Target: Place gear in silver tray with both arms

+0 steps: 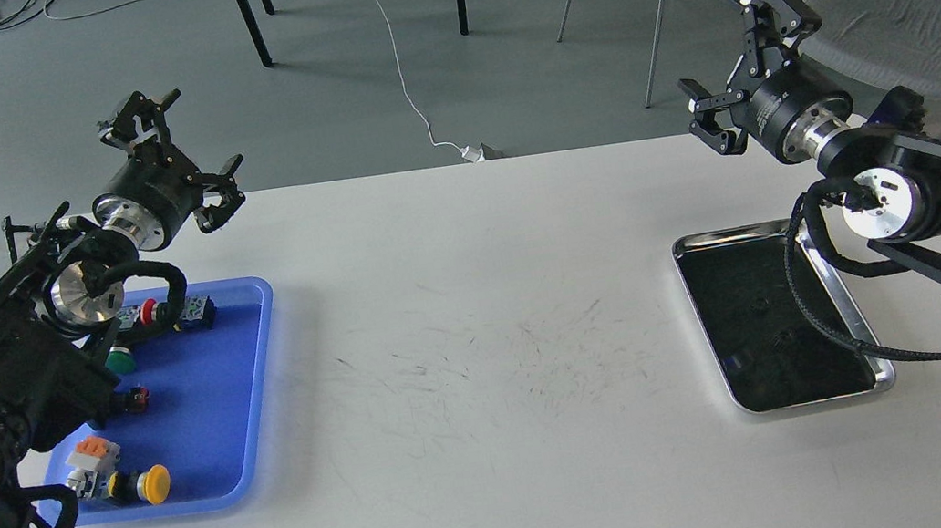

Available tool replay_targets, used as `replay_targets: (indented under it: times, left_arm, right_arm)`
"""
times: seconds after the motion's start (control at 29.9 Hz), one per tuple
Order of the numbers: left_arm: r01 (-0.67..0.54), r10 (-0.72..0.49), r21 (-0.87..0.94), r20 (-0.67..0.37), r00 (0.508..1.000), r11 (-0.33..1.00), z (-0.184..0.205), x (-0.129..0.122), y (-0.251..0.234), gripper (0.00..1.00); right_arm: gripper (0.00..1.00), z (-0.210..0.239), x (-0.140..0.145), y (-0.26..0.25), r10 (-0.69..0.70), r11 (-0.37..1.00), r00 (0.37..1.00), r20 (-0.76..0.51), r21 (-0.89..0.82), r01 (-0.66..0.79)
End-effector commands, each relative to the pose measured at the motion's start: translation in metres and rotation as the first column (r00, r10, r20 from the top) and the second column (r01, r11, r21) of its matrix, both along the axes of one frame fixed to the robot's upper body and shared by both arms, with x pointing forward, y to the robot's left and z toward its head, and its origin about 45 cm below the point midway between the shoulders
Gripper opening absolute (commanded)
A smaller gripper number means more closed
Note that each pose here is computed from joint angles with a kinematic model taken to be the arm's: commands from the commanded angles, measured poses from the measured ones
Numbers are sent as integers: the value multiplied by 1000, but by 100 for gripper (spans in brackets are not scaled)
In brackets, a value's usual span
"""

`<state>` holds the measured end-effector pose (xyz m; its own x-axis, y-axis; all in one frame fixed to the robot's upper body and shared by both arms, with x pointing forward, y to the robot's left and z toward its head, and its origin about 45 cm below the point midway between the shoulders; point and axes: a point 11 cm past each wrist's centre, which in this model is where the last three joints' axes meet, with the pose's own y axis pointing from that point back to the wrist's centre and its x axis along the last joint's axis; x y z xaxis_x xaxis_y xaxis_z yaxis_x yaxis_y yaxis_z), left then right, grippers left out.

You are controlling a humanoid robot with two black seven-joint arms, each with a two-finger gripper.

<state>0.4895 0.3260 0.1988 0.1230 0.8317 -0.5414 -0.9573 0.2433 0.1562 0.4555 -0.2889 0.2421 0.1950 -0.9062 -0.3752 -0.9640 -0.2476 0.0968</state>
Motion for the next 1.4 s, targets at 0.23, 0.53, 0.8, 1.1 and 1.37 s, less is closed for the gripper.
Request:
replay_targets:
  times: [0.23, 0.53, 0.8, 1.1, 1.37]
  left_arm:
    - [2, -2, 13, -11, 1000, 1000, -4, -2, 3, 100]
    - [23, -21, 36, -55, 998, 999, -19, -11, 4, 100]
    - [98, -87, 150, -83, 993, 984, -12, -23, 31, 100]
    - [114, -101, 128, -106, 989, 985, -23, -49, 49, 100]
    - [92, -83, 77, -112, 990, 993, -33, -62, 53, 100]
  right_arm:
    - [99, -2, 0, 2, 3, 1000, 1000, -3, -6, -3]
    - [99, 1, 2, 2, 0, 1000, 1000, 4, -5, 0]
    - [99, 2, 2, -2, -4, 1000, 1000, 5, -9, 4]
    - [99, 0, 2, 3, 1, 1000, 1000, 3, -4, -1]
    - [99, -3, 2, 0, -7, 1000, 1000, 1, -4, 7]
